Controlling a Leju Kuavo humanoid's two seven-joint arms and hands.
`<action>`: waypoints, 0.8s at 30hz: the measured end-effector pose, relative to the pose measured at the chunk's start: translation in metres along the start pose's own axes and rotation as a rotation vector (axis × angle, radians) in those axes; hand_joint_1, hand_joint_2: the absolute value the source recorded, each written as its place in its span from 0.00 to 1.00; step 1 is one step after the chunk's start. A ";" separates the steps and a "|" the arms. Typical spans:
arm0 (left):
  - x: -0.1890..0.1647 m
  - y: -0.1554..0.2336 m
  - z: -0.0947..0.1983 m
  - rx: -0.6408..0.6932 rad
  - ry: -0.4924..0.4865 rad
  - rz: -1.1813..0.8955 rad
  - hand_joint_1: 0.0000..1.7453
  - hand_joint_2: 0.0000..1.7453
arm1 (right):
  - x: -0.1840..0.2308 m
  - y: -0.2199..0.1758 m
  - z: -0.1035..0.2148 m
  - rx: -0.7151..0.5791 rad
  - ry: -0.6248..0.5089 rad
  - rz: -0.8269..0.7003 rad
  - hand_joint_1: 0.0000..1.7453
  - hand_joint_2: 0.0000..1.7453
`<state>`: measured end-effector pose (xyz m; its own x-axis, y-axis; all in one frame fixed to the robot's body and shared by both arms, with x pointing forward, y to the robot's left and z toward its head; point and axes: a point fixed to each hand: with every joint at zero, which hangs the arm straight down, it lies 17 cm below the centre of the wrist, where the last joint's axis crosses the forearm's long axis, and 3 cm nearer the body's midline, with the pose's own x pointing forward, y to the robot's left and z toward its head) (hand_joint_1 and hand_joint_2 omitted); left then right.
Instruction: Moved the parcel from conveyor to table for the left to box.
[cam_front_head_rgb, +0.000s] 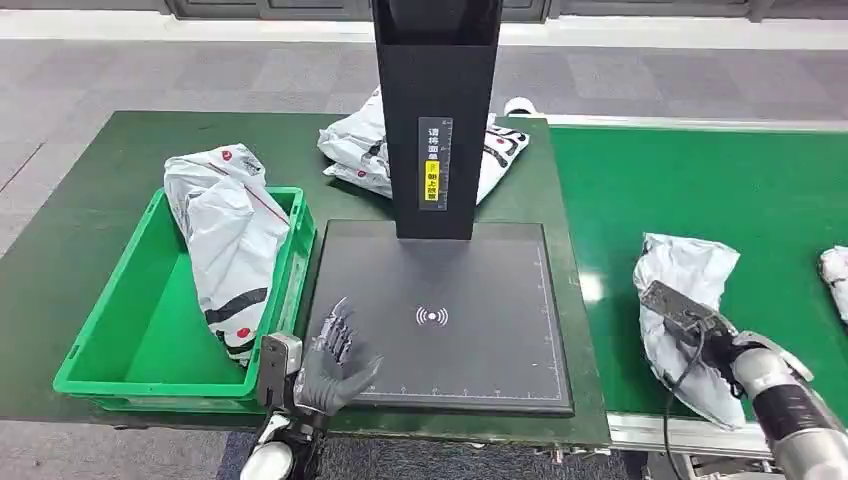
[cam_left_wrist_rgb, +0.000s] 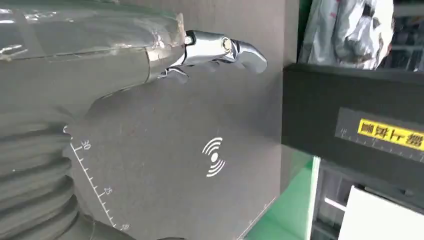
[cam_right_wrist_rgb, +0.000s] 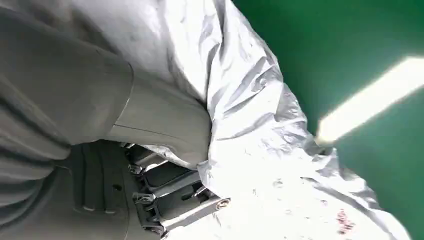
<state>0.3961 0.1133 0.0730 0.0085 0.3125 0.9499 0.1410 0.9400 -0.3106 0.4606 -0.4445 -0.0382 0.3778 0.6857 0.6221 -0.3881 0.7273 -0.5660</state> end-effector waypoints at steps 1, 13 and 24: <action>0.001 -0.001 0.000 0.001 -0.002 -0.002 0.00 1.00 | 0.012 -0.004 -0.002 -0.021 -0.019 -0.029 1.00 1.00; 0.010 -0.006 -0.002 -0.003 -0.033 -0.070 0.00 1.00 | 0.123 -0.004 0.015 -0.080 -0.314 -0.199 1.00 1.00; 0.010 -0.010 -0.002 -0.014 -0.036 -0.077 0.00 1.00 | 0.178 0.004 0.034 -0.126 -0.441 -0.137 1.00 1.00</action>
<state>0.3965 0.1065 0.0856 -0.0380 0.2446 0.9689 0.1536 0.9595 -0.2362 0.4974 -0.3207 0.0885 0.0155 0.5263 0.8502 -0.2449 0.8264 -0.5071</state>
